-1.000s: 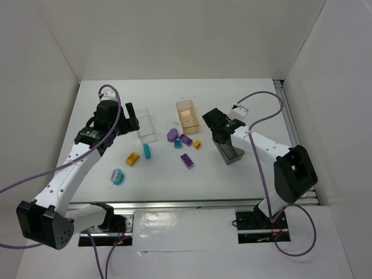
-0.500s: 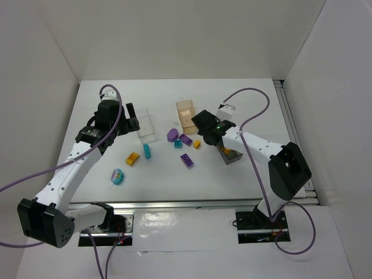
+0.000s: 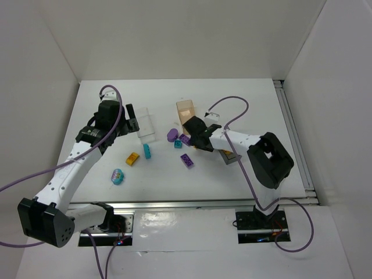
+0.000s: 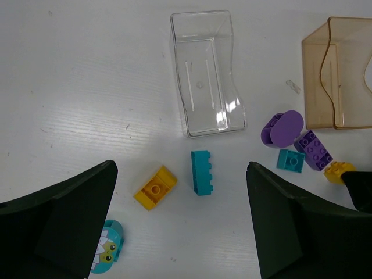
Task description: Sort the legos into containers by color
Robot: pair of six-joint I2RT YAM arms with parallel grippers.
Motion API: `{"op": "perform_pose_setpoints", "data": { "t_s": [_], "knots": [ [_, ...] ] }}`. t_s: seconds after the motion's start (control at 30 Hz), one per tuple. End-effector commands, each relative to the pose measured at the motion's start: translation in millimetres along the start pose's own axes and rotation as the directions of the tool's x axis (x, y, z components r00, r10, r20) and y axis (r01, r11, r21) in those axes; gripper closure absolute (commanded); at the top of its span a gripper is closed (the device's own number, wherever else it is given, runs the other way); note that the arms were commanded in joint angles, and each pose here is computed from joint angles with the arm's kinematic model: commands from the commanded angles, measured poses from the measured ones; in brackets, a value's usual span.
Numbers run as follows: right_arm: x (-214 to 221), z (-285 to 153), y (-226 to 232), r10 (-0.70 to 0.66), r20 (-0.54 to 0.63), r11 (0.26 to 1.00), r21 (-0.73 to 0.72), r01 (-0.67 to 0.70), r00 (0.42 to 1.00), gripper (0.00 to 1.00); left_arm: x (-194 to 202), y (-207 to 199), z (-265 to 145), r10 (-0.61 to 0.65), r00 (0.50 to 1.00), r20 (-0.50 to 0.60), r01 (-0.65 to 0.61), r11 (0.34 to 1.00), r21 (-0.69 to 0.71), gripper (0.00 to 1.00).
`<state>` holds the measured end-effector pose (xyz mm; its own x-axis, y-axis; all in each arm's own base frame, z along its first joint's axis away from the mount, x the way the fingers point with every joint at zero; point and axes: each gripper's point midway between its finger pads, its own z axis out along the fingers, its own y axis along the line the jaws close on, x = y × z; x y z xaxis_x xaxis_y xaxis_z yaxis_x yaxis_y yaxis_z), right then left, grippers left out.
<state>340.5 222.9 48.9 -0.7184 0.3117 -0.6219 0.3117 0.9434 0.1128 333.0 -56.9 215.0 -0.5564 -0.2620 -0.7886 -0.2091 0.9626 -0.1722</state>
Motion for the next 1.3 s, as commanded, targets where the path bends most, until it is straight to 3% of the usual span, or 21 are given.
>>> {"op": "perform_pose_setpoints", "data": {
  "t_s": [0.0,0.33,0.53,0.7,0.93,1.13,1.27],
  "knots": [
    [-27,2,30,0.077,0.013,0.991,-0.112,-0.075,0.997,0.33,-19,-2,-7,-0.026,0.998,0.05,0.025,1.0,0.004,0.0],
    [-16,19,33,0.081,-0.038,0.989,-0.121,-0.085,0.996,0.36,-16,-5,-4,-0.023,0.999,0.034,0.022,1.0,0.017,0.0],
    [-14,21,33,0.084,-0.046,0.99,-0.112,-0.089,0.995,0.54,-14,-4,-5,-0.02,0.999,0.026,0.02,1.0,0.013,0.0],
    [-36,-2,21,0.1,0.038,0.991,-0.093,-0.096,0.994,0.66,-12,-6,-2,-0.018,1.0,0.014,0.017,1.0,0.018,0.0],
    [-88,-53,-17,0.157,0.204,0.987,-0.059,-0.148,0.966,0.66,-9,-11,-2,-0.009,1.0,-0.002,0.009,0.999,0.031,0.0],
    [-95,-36,-70,0.196,0.2,0.977,0.039,-0.208,0.96,0.66,-6,-10,3,0.012,1.0,-0.028,-0.011,1.0,0.019,0.0],
    [-96,-27,-76,0.206,0.193,0.976,0.035,-0.217,0.959,0.66,-2,-4,5,0.007,0.999,-0.042,-0.008,1.0,-0.018,0.0]
  ]
}}
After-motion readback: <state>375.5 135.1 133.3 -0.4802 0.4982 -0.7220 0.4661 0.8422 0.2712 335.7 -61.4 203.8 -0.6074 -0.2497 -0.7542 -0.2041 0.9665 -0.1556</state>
